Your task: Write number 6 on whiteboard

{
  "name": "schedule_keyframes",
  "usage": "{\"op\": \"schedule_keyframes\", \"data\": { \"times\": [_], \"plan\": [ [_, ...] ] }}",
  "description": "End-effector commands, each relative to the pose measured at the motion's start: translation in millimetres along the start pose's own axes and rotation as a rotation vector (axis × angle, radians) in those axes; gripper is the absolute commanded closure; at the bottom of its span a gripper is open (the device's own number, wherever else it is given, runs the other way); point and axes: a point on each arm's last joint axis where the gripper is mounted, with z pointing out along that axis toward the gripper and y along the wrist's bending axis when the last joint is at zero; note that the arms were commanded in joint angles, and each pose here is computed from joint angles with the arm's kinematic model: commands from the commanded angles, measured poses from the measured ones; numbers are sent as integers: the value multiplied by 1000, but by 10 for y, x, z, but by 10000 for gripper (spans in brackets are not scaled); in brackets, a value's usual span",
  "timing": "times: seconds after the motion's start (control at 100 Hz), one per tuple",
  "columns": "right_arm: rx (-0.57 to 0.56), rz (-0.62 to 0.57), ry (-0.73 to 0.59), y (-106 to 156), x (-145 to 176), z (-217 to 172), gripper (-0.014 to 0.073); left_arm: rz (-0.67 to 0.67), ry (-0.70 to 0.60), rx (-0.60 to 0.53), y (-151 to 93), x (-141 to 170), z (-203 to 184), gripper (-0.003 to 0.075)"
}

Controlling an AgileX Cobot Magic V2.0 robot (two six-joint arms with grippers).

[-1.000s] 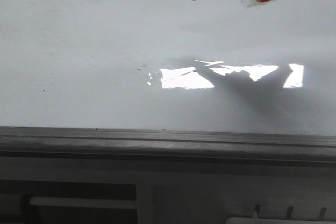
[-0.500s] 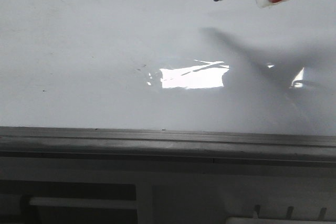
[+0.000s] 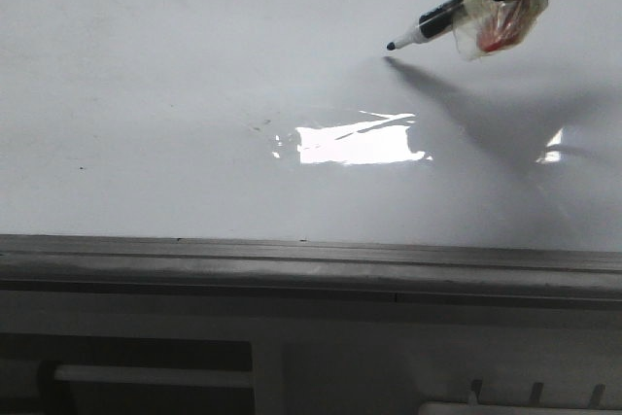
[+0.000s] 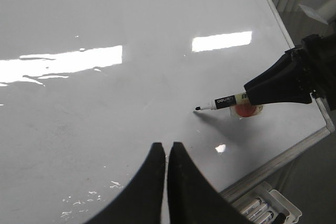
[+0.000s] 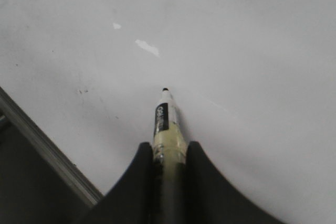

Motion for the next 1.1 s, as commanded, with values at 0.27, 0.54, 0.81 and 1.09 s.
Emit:
{"op": "schedule_keyframes", "data": {
  "times": [0.27,0.54,0.81,1.09],
  "plan": [
    [24,14,-40,-37,-123,36,635,-19,-88,-18,8,-147,-4,739],
    [-38,-4,112,67,11,52,637,-17,-88,-18,8,-147,-4,739],
    [-94,-40,264,172,146,25,636,-16,-88,-19,8,-147,-4,739],
    [89,18,216,-45,116,-138,637,-16,-93,-20,10,-152,-5,739]
  ]
}}
